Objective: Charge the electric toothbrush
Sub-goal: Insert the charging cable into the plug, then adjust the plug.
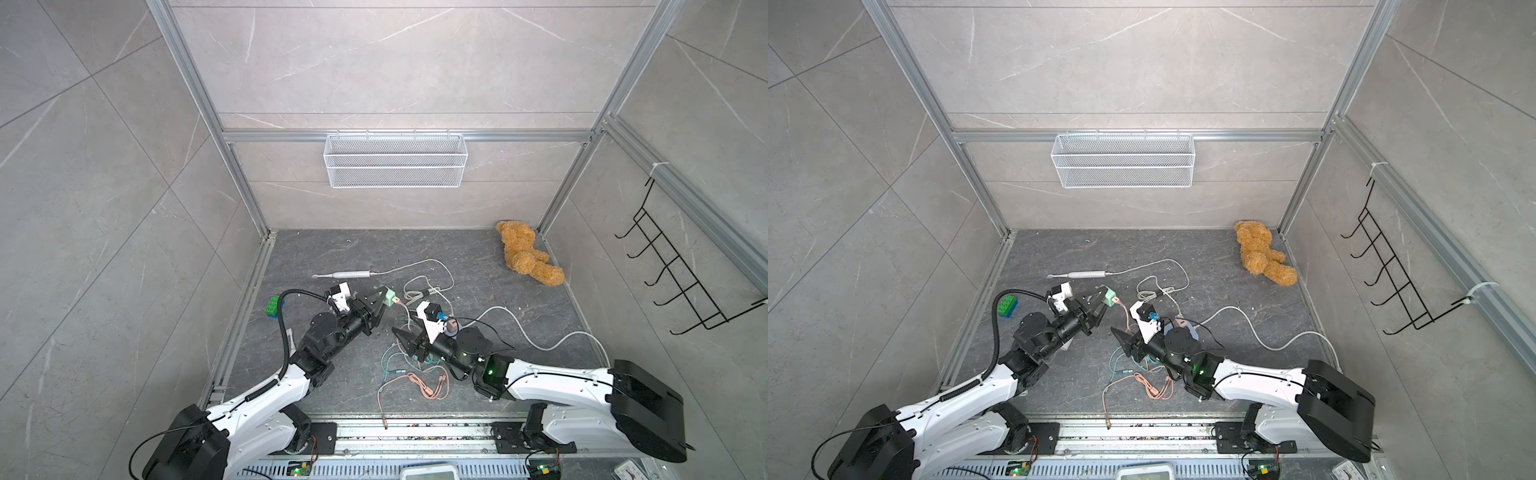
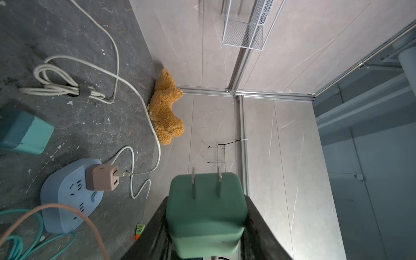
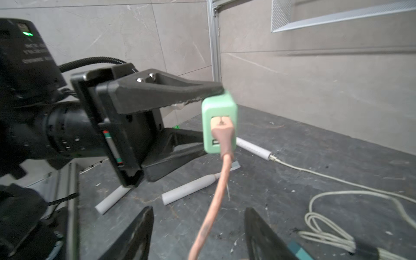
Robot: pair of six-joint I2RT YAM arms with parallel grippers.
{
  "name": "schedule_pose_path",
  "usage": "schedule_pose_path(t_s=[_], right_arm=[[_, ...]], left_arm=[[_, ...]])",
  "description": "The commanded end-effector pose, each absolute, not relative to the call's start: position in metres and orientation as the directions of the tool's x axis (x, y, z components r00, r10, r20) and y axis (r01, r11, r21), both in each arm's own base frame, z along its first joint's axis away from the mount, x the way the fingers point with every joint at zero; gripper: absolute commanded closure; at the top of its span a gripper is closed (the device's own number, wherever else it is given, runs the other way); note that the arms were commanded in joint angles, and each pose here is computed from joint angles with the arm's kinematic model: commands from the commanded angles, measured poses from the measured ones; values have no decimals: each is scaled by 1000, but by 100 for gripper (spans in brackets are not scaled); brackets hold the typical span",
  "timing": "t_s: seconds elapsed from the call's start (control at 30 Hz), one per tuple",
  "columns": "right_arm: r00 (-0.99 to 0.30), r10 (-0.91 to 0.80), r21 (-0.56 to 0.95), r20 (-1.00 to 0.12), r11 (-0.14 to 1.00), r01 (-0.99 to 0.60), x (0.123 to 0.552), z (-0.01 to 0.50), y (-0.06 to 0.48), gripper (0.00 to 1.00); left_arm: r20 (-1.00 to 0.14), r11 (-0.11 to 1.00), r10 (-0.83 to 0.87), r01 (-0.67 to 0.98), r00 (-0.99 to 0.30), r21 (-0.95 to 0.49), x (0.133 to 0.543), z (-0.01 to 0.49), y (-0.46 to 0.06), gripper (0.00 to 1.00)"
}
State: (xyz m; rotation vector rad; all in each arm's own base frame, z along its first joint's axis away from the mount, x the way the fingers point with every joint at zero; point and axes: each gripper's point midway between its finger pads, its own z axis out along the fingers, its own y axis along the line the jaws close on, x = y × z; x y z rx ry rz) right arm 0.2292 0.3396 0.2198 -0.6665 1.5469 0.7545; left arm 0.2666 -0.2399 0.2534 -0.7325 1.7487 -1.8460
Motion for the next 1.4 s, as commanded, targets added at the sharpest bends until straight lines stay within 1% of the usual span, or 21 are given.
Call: schedule_pose_path(t_s=[0.0, 0.23, 0.27, 0.33, 0.43, 0.53, 0.6, 0.67, 0.8, 0.97, 1.0, 1.1, 1.13, 1.2, 1.27, 1.3, 1.33, 1.37], right_arm=[[37, 38, -2, -999, 669, -743, 246, 250, 347, 38], [68, 70, -3, -995, 671, -741, 254, 258, 359, 44], [70, 71, -4, -995, 669, -743, 255, 259, 361, 45], [68, 86, 7, -994, 668, -744, 256, 261, 363, 49], [76, 96, 10, -992, 682, -731, 261, 261, 363, 50], [73, 108, 20, -992, 678, -735, 264, 261, 365, 56], [64, 102, 21, -993, 669, -743, 264, 258, 368, 59], [54, 103, 29, -993, 669, -743, 265, 255, 369, 65], [39, 112, 44, -993, 656, -754, 268, 254, 371, 62], [43, 116, 43, -992, 649, -760, 270, 260, 376, 63], [44, 114, 41, -992, 648, -761, 271, 260, 377, 64], [45, 118, 42, -992, 644, -764, 270, 262, 378, 71], [44, 113, 39, -993, 639, -768, 269, 261, 378, 75], [45, 98, 27, -994, 633, -774, 267, 260, 378, 84], [48, 82, 15, -995, 636, -772, 265, 259, 375, 100], [49, 78, 12, -996, 640, -768, 265, 259, 372, 100], [48, 77, 13, -996, 645, -764, 265, 260, 369, 100], [50, 77, 12, -996, 651, -759, 264, 260, 365, 100]], left_arm=[[76, -118, -652, 2, -754, -993, 263, 274, -241, 100], [78, -112, -653, -6, -753, -994, 261, 265, -240, 100], [112, -131, -652, -34, -750, -991, 261, 261, -239, 100], [115, -139, -651, -32, -751, -990, 262, 260, -239, 100], [125, -147, -645, -38, -754, -988, 263, 259, -241, 100], [129, -157, -640, -35, -757, -987, 263, 260, -242, 100], [130, -160, -643, -34, -755, -987, 263, 260, -241, 100], [128, -164, -644, -27, -754, -986, 262, 263, -241, 100], [119, -161, -638, -19, -761, -987, 262, 266, -242, 100], [126, -167, -630, -25, -766, -986, 261, 262, -244, 100], [128, -169, -629, -26, -767, -985, 261, 262, -244, 100], [126, -169, -628, -24, -768, -985, 261, 263, -244, 100], [123, -167, -626, -21, -770, -986, 260, 264, -244, 100], [115, -160, -624, -18, -773, -987, 259, 265, -245, 100], [101, -144, -622, -13, -777, -989, 260, 267, -246, 100], [92, -129, -620, -14, -779, -992, 259, 266, -247, 89], [85, -120, -618, -13, -782, -993, 259, 268, -247, 66], [52, -95, -619, 9, -783, -995, 259, 269, -247, 52]])
